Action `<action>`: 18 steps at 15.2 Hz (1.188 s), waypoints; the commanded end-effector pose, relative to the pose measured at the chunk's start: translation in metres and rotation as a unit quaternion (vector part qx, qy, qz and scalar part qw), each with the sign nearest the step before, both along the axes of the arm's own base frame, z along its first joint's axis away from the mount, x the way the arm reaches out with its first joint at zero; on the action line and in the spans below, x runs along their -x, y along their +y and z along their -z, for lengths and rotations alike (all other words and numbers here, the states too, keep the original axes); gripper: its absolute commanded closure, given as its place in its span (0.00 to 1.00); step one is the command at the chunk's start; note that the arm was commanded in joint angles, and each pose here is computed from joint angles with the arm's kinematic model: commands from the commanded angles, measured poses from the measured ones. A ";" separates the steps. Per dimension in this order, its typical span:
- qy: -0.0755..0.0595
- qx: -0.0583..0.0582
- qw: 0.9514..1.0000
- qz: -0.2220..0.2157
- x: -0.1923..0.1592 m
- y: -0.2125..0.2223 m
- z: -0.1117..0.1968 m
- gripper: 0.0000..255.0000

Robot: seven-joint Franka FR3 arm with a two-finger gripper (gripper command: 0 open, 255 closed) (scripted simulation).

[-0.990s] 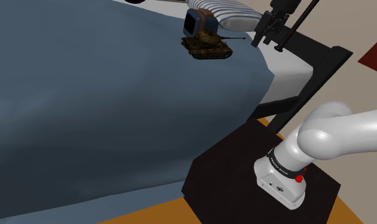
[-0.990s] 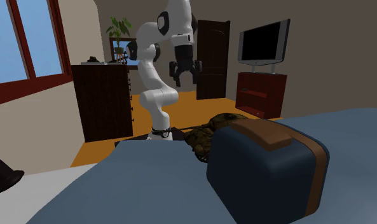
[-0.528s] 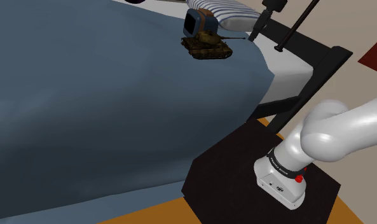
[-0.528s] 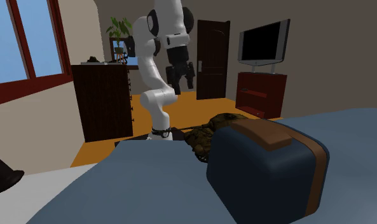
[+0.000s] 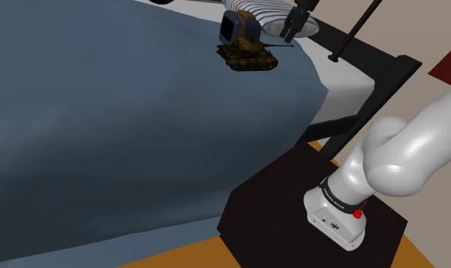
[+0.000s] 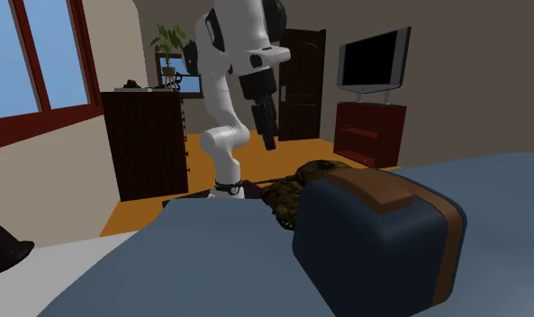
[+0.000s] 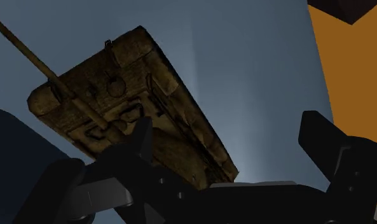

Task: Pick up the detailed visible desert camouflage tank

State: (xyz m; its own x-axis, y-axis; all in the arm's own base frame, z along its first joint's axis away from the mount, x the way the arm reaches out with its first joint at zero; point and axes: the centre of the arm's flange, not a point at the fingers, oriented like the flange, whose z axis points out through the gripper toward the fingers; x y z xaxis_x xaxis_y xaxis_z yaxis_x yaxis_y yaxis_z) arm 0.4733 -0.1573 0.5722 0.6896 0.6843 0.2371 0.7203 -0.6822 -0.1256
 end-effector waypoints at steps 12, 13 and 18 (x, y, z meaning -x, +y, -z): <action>-0.034 -0.030 0.979 -0.196 -0.107 -0.004 0.037 0.00; -0.034 -0.030 0.979 -0.196 -0.107 -0.004 0.043 0.00; -0.034 -0.030 0.979 -0.196 -0.107 -0.004 0.051 1.00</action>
State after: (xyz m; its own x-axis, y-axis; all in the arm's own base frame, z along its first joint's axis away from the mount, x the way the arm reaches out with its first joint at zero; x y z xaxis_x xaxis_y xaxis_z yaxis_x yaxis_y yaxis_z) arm 0.5803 -0.1618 0.5226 0.3575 0.8765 0.3224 0.9336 -0.3445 -0.0985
